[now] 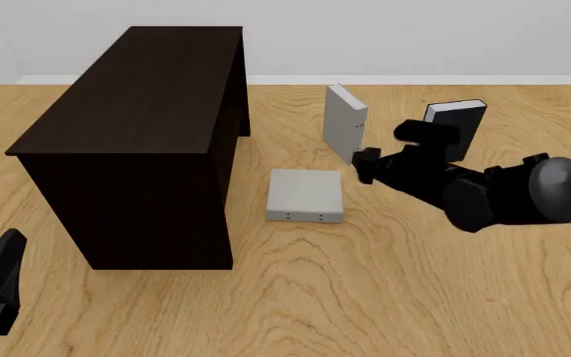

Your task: Pick up the book on the right and place it under the cabinet shelf.

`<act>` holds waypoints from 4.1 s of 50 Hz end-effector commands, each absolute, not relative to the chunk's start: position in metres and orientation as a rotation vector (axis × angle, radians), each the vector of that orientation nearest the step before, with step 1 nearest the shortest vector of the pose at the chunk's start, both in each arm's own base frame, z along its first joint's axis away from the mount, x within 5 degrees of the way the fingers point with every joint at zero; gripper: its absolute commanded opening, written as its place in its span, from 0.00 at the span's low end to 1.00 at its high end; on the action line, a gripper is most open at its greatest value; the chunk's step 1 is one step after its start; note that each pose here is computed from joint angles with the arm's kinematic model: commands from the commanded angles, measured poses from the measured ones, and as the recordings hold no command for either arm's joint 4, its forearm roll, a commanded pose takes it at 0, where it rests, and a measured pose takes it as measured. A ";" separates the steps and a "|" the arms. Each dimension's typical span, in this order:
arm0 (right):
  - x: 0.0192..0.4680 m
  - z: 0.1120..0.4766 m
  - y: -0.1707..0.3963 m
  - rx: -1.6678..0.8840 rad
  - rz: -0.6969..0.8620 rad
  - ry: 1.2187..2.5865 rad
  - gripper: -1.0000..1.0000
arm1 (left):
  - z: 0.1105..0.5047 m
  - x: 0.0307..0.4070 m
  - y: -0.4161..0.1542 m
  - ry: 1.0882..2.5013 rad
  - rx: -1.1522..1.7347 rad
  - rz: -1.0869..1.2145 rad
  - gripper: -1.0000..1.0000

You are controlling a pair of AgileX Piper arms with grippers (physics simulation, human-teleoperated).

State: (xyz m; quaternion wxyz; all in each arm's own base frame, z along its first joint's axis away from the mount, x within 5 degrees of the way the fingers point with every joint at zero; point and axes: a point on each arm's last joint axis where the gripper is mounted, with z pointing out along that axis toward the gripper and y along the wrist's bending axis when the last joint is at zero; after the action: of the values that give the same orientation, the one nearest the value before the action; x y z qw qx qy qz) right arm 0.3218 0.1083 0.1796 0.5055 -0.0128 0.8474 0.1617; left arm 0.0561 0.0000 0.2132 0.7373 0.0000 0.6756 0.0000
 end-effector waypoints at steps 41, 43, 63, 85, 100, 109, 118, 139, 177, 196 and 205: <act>0.342 0.142 0.088 -0.270 0.146 2.176 1.00 | 0.213 0.056 0.000 1.484 0.000 0.000 1.00; 0.342 0.139 0.093 -0.264 0.164 2.184 1.00 | 0.213 0.056 0.000 1.484 0.000 0.000 1.00; 0.350 0.111 0.111 -0.284 0.196 2.222 1.00 | 0.213 0.056 0.000 1.484 0.000 0.000 1.00; 0.355 0.091 0.132 -0.326 0.226 2.249 1.00 | 0.213 0.056 0.000 1.484 0.000 0.000 1.00; 0.352 0.099 0.155 -0.383 0.261 2.226 1.00 | 0.213 0.056 0.000 1.484 0.000 0.000 1.00; 0.351 0.112 0.164 -0.418 0.271 2.201 1.00 | 0.213 0.056 0.000 1.484 0.000 0.000 1.00; 0.350 0.116 0.176 -0.454 0.288 2.188 1.00 | 0.213 0.056 0.000 1.484 0.000 0.000 1.00; 0.354 0.116 0.219 -0.546 0.336 2.170 1.00 | 0.213 0.056 0.000 1.484 0.000 0.000 1.00; 0.366 0.120 0.277 -0.653 0.390 2.131 1.00 | 0.213 0.056 0.000 1.484 0.000 0.000 1.00; 0.362 0.118 0.284 -0.665 0.403 2.127 1.00 | 0.213 0.056 0.000 1.484 0.000 0.000 1.00; 0.359 0.122 0.265 -0.638 0.387 2.113 1.00 | 0.213 0.056 0.000 1.484 0.000 0.000 1.00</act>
State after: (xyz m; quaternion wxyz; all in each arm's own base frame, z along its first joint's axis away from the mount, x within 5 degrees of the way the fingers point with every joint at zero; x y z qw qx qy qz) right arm 0.3610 0.2748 0.1150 0.4232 -0.2743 0.8503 0.1505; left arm 0.0561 0.0000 0.2132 0.7373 0.0000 0.6756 0.0000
